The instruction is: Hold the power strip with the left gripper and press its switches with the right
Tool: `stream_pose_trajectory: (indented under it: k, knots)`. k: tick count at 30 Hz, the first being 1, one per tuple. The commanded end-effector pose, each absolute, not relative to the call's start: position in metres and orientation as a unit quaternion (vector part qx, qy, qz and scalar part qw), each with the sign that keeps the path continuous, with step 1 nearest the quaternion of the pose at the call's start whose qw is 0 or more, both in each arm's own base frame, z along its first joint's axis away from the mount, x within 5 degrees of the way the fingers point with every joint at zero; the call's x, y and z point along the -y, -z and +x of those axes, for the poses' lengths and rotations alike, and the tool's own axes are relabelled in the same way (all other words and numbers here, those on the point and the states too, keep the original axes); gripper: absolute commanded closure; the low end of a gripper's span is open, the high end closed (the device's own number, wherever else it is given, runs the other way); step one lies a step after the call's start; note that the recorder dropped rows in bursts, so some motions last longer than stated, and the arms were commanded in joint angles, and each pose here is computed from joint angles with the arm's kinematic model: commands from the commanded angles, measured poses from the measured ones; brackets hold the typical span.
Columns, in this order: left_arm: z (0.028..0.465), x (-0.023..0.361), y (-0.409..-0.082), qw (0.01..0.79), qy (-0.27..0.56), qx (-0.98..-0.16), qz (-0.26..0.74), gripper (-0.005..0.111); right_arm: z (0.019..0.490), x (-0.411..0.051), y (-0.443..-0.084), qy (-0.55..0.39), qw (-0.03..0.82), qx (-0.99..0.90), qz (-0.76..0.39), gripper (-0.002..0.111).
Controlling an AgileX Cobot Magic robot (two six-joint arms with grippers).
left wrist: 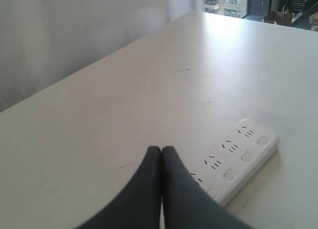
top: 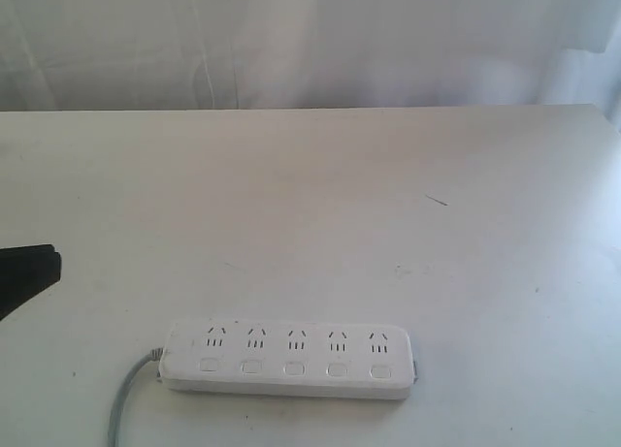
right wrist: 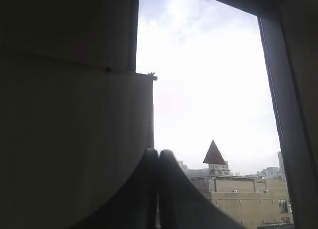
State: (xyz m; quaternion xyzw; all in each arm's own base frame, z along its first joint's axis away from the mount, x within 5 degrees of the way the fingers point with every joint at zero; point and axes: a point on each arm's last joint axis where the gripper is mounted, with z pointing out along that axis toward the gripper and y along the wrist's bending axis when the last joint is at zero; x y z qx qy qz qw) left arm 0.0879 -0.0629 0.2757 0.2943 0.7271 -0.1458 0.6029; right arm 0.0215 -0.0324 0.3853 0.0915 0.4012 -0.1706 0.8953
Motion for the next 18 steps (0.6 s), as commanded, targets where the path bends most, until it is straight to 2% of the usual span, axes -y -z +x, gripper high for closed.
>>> stream_pose_trajectory:
  k: [1, 3, 6, 13, 18]
  knots:
    - [0.087, 0.063, -0.275, 0.604, 0.156, -0.728, 0.285, 0.107, 0.028, 0.026, -0.381, 0.157, 0.885, -0.434, 0.057, 0.108]
    - [0.087, 0.063, -0.275, 0.604, 0.155, -0.727, 0.286, 0.107, 0.036, 0.016, -0.375, 0.144, 0.870, -0.471, -0.004, 0.108]
    - [0.087, 0.063, -0.275, 0.605, 0.153, -0.726, 0.288, 0.107, 0.039, 0.004, -0.366, 0.188, 0.842, -0.492, -0.112, 0.108]
    - [0.087, 0.063, -0.275, 0.605, 0.152, -0.726, 0.290, 0.107, 0.028, 0.008, -0.353, 0.275, 0.846, -0.441, -0.117, 0.108]
    - [0.087, 0.063, -0.275, 0.605, 0.152, -0.726, 0.290, 0.107, 0.034, 0.002, -0.314, 0.338, 0.793, -0.467, -0.197, 0.108]
